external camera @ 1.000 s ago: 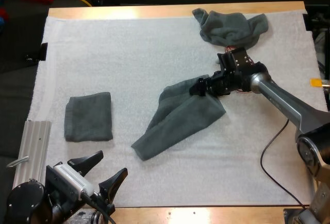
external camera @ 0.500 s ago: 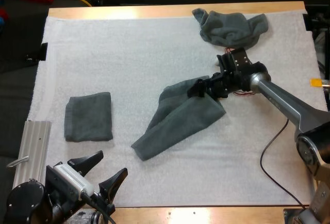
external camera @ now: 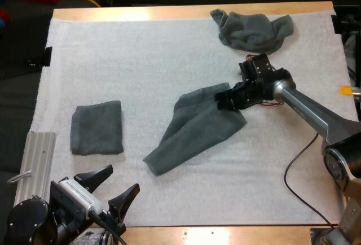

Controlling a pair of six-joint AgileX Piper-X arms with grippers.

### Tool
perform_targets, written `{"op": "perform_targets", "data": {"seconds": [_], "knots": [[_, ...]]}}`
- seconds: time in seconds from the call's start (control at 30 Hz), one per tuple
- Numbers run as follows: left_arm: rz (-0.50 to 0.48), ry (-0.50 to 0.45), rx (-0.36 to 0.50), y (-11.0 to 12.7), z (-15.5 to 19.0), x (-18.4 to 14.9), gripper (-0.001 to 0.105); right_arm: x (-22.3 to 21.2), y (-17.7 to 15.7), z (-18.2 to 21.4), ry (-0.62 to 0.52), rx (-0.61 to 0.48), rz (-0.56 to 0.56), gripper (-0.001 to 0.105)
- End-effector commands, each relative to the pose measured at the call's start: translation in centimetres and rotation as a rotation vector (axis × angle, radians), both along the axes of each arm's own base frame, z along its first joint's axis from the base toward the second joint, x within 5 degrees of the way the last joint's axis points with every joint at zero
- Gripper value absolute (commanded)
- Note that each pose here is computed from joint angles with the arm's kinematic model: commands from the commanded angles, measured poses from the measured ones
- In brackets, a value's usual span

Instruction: Pick towel from pile, fold and stack

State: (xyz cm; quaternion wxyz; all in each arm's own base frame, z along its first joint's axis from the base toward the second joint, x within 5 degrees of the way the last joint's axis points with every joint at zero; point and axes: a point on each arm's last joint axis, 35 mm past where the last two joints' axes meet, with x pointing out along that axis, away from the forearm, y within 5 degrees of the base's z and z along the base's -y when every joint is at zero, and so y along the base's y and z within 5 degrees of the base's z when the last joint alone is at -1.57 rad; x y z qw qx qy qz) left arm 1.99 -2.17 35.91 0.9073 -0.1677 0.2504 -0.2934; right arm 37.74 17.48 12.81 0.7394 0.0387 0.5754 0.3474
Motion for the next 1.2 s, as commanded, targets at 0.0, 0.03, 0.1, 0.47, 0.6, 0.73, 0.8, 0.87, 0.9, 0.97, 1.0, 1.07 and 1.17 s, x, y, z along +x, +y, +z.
{"op": "perform_targets", "data": {"seconds": [0.0, 0.03, 0.1, 0.47, 0.6, 0.73, 0.8, 0.87, 0.9, 0.97, 1.0, 1.07, 1.17], "knots": [[-0.008, -0.007, 0.002, 0.0, 0.1, 0.0, 0.069, -0.1, -0.1, -0.3, 0.014, -0.009, 0.0, 0.004], [-0.006, -0.007, 0.003, 0.0, 0.1, 0.0, 0.069, -0.1, -0.1, -0.1, 0.011, -0.008, 0.0, 0.001], [-0.005, -0.007, 0.003, 0.0, 0.1, 0.0, 0.069, -0.1, -0.1, 0.3, -0.005, -0.009, 0.004, 0.001], [-0.005, 0.078, 0.003, 0.0, -0.2, 2.0, 0.069, -2.1, -0.8, 5.5, -0.104, -0.08, 0.138, 0.001], [-0.014, 0.133, 0.004, -0.1, -0.4, 3.7, 0.069, -3.5, -1.0, 6.8, -0.097, -0.158, 0.211, 0.001], [-0.063, 0.175, 0.009, -0.5, -0.6, 5.5, 0.069, -4.4, -1.2, 7.9, -0.102, -0.207, 0.24, 0.001], [-0.084, 0.223, 0.013, -0.7, -1.0, 6.6, 0.069, -4.8, -1.4, 8.5, -0.098, -0.21, 0.242, 0.001], [-0.098, 0.264, 0.016, -0.9, -1.4, 7.4, 0.069, -5.1, -1.5, 8.9, -0.09, -0.213, 0.243, 0.001], [-0.103, 0.291, 0.018, -1.1, -1.7, 8.1, 0.069, -5.3, -1.6, 9.1, -0.084, -0.216, 0.245, 0.001], [-0.107, 0.332, 0.021, -1.2, -2.1, 9.0, 0.069, -5.6, -1.7, 9.4, -0.078, -0.221, 0.26, 0.001], [-0.108, 0.357, 0.024, -1.3, -2.4, 9.6, 0.069, -5.8, -1.8, 9.5, -0.074, -0.224, 0.272, 0.001], [-0.111, 0.388, 0.03, -1.4, -2.9, 10.3, 0.069, -5.9, -1.9, 9.5, -0.068, -0.229, 0.285, 0.001], [-0.118, 0.448, 0.041, -1.5, -3.8, 11.7, 0.069, -6.0, -1.9, 9.5, -0.065, -0.23, 0.288, 0.001]]}}
